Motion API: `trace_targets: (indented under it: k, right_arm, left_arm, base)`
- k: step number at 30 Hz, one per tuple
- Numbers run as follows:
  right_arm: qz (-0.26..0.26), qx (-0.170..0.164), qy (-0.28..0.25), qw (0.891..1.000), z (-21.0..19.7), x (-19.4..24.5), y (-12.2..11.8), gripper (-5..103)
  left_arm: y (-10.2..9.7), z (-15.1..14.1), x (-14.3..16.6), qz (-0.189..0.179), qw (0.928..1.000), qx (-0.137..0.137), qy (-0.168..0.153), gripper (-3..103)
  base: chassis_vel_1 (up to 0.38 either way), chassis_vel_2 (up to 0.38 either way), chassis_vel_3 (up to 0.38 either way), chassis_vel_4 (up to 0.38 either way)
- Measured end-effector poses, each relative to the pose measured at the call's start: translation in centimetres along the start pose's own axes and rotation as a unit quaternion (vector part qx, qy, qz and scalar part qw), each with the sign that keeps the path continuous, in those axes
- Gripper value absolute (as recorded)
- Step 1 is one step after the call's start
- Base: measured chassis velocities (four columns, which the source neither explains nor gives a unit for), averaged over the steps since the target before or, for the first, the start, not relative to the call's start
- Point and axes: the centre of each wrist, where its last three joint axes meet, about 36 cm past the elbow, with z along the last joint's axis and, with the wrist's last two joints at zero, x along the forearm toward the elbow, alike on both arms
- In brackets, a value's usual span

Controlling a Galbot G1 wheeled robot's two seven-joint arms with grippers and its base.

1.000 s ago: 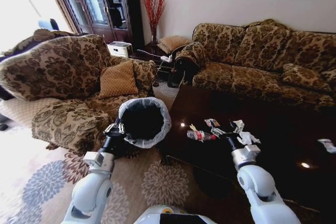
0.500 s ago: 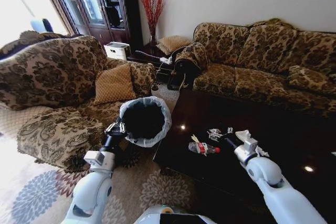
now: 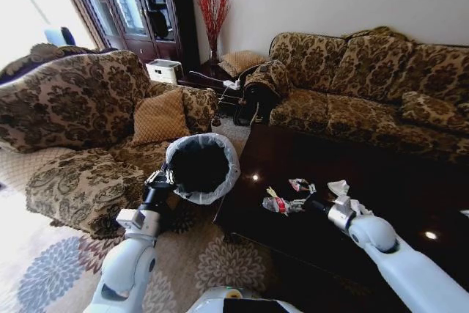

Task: Move to the front of the table and place the trash on the table into the trash bin.

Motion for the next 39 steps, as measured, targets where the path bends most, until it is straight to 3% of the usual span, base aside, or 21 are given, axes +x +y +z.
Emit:
trace_targets:
  k: [2, 6, 21, 22, 24, 27, 30, 31, 33, 34, 37, 38, 39]
  right_arm:
    - [-0.039, 0.023, 0.024, 0.999, 0.7, -0.6, -0.8, 100]
    - [-0.061, 0.036, 0.057, 0.996, 1.8, -1.5, -1.6, 100]
    - [-0.002, 0.022, 0.067, 0.997, 3.3, -5.8, -0.4, 101]
    - [-0.001, 0.022, 0.067, 0.998, 3.3, -5.9, -0.3, 94]
    - [0.003, 0.022, 0.066, 0.998, 3.2, -5.9, -0.2, 94]
    - [0.014, 0.02, 0.067, 0.997, 2.9, -5.6, -0.1, 79]
    - [0.021, 0.018, 0.072, 0.997, 2.7, -4.7, -0.4, 79]
    - [0.024, 0.018, 0.074, 0.997, 2.7, -4.3, -0.6, 71]
    - [0.028, 0.018, 0.075, 0.997, 2.6, -4.0, -0.6, 71]
    - [0.034, 0.018, 0.075, 0.996, 2.5, -3.6, -0.7, 63]
    - [0.041, 0.017, 0.071, 0.996, 2.3, -3.2, -0.7, 63]
    - [0.051, 0.015, 0.068, 0.996, 1.9, -2.9, -0.6, 55]
    - [0.062, 0.009, 0.062, 0.996, 1.5, -2.5, -0.4, 55]
  left_arm:
    - [-0.2, -0.1, 0.1, -0.001, 1.0, 0.005, 0.003, 3]
    - [-0.4, -0.1, 0.1, -0.001, 0.9999, 0.011, 0.002, 3]
    - [-0.7, -1.2, 0.8, -0.003, 0.9999, 0.014, -0.006, 3]
    - [-0.6, -1.2, 0.8, -0.003, 0.9999, 0.014, -0.006, 3]
    - [-0.6, -1.2, 0.8, -0.002, 0.9999, 0.013, -0.006, 3]
    - [-0.6, -1.5, 0.8, 0.0, 0.9999, 0.014, -0.007, 3]
    - [-0.7, -1.7, 0.9, 0.004, 0.9999, 0.015, -0.008, 3]
    - [-0.7, -1.7, 0.9, 0.006, 0.9998, 0.015, -0.007, 3]
    - [-0.7, -1.7, 0.9, 0.007, 0.9998, 0.016, -0.008, 3]
    - [-0.7, -1.8, 0.8, 0.008, 0.9998, 0.017, -0.009, 3]
    - [-0.7, -1.8, 0.8, 0.009, 0.9997, 0.019, -0.01, 3]
    - [-0.6, -1.9, 0.7, 0.01, 0.9996, 0.022, -0.011, 3]
    - [-0.7, -1.9, 0.6, 0.01, 0.9996, 0.025, -0.009, 3]
  base:
    - [0.0, 0.0, 0.0, 0.0]
    - [0.0, 0.0, 0.0, 0.0]
    - [0.0, 0.0, 0.0, 0.0]
    - [0.0, 0.0, 0.0, 0.0]
    - [0.0, 0.0, 0.0, 0.0]
    - [0.0, 0.0, 0.0, 0.0]
    - [0.0, 0.0, 0.0, 0.0]
    - [0.0, 0.0, 0.0, 0.0]
    - [0.0, 0.0, 0.0, 0.0]
    - [0.0, 0.0, 0.0, 0.0]
    - [0.0, 0.0, 0.0, 0.0]
    - [0.0, 0.0, 0.0, 0.0]
    - [0.0, 0.0, 0.0, 0.0]
